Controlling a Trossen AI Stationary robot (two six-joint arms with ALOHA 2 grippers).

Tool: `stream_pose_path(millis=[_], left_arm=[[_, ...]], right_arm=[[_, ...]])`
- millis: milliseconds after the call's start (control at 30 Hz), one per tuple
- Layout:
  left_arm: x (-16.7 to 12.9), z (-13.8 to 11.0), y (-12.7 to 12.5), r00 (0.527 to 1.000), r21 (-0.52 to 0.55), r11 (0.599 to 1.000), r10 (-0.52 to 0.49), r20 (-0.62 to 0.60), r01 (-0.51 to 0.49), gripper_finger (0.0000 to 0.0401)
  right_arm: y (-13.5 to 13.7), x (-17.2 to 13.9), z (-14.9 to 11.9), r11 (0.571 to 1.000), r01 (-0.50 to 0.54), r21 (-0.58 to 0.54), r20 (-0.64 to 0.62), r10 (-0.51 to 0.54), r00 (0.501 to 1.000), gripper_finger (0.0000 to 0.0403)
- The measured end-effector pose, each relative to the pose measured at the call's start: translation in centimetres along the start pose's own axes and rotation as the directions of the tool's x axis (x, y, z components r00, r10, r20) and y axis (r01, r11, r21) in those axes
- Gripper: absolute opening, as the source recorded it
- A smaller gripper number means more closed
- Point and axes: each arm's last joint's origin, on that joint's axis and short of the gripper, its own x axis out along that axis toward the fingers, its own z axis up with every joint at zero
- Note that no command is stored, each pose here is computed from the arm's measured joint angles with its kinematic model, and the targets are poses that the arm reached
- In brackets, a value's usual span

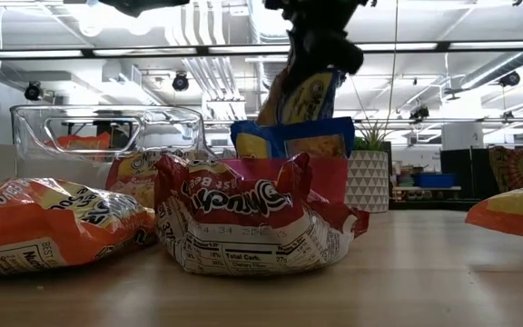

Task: Sort Maruchan noodles
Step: Put the blue noodle pack into the red bin

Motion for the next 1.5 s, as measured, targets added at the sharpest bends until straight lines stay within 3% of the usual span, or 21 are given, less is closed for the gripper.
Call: stream_pose_path(millis=[233,467,600,733,1067,1233,1367,1500], left_arm=[[0.2,-0.2,-0.2,1.000,0.015,1.000,-0.006,-0.017,0.007,0.0127],[0.2,-0.2,-0.2,1.000,0.018,1.000,-0.007,-0.019,0.008,0.0127],[0.2,-0.2,-0.2,1.000,0.019,1.000,-0.008,-0.020,0.008,0.0127],[0.2,-0.2,-0.2,1.000,0.019,1.000,-0.008,-0.020,0.008,0.0127],[0.2,-0.3,-0.2,1.000,0.018,1.000,-0.008,-0.020,0.008,0.0127],[0.2,-0.3,-0.2,1.000,0.011,1.000,-0.008,-0.020,0.008,0.0127],[0.2,-0.3,-0.2,1.000,0.011,1.000,-0.008,-0.020,0.008,0.0127],[0.2,-0.2,-0.2,1.000,0.011,1.000,-0.008,-0.020,0.008,0.0127]], right_arm=[[0.7,1.7,0.6,0.969,-0.035,-0.246,-0.095,0.011,0.995,0.0008],[1.1,2.1,0.9,0.953,-0.080,-0.291,-0.082,0.058,0.995,0.0008],[1.2,2.3,1.0,0.950,-0.147,-0.275,-0.051,0.138,0.989,0.0009],[1.1,2.3,1.5,0.970,-0.135,-0.202,-0.003,0.137,0.991,0.0018],[1.2,2.4,1.5,0.979,-0.192,-0.070,0.022,0.194,0.981,0.0100],[1.4,2.1,1.4,0.978,-0.198,-0.067,0.006,0.199,0.980,0.0123],[-0.1,0.9,1.7,0.991,-0.135,0.001,0.035,0.134,0.990,0.0116],[-2.7,0.5,1.3,0.981,-0.132,0.144,0.130,0.113,0.985,0.0077]])
